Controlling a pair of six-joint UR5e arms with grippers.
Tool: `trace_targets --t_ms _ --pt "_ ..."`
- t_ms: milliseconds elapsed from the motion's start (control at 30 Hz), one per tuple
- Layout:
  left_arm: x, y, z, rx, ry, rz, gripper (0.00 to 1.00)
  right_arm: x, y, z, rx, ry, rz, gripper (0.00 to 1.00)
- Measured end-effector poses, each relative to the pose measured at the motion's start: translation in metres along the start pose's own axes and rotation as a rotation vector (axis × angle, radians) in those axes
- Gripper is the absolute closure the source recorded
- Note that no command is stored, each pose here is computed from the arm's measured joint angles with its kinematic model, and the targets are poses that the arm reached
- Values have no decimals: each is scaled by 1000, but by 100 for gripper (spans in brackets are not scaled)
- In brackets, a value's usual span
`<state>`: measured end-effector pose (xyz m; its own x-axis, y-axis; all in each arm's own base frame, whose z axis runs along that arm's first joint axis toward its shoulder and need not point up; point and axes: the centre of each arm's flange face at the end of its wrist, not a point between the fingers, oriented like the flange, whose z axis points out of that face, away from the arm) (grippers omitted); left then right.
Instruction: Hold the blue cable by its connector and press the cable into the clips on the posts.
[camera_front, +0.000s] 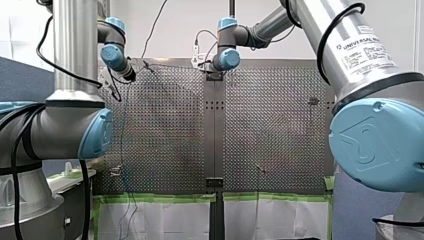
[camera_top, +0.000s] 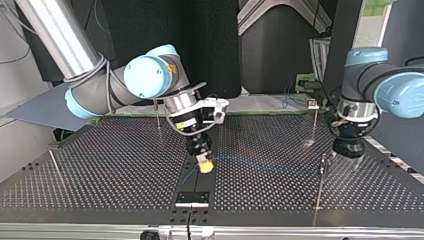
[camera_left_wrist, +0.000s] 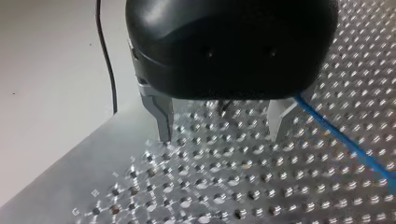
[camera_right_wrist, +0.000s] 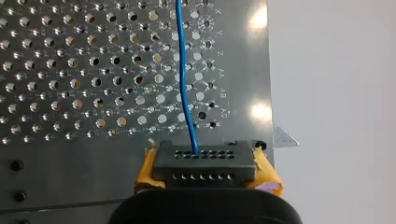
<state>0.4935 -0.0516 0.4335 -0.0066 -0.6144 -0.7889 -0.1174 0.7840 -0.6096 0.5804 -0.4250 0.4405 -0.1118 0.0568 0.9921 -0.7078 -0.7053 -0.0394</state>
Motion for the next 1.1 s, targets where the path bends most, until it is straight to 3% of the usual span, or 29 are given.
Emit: trace_targets --t_ms 267,433,800,1100 --pt "15 -2 -39 -24 64 9 0 1 -1 -1 1 -1 1 100" --pt "18 -9 -58 -17 80 28 0 1 -1 -1 0 -3 3 100" --pt "-28 -60 -87 98 -24 131 0 0 3 -1 -14 -7 3 100" --pt "-44 -86 -119 150 -67 211 0 0 5 -2 -28 -16 3 100"
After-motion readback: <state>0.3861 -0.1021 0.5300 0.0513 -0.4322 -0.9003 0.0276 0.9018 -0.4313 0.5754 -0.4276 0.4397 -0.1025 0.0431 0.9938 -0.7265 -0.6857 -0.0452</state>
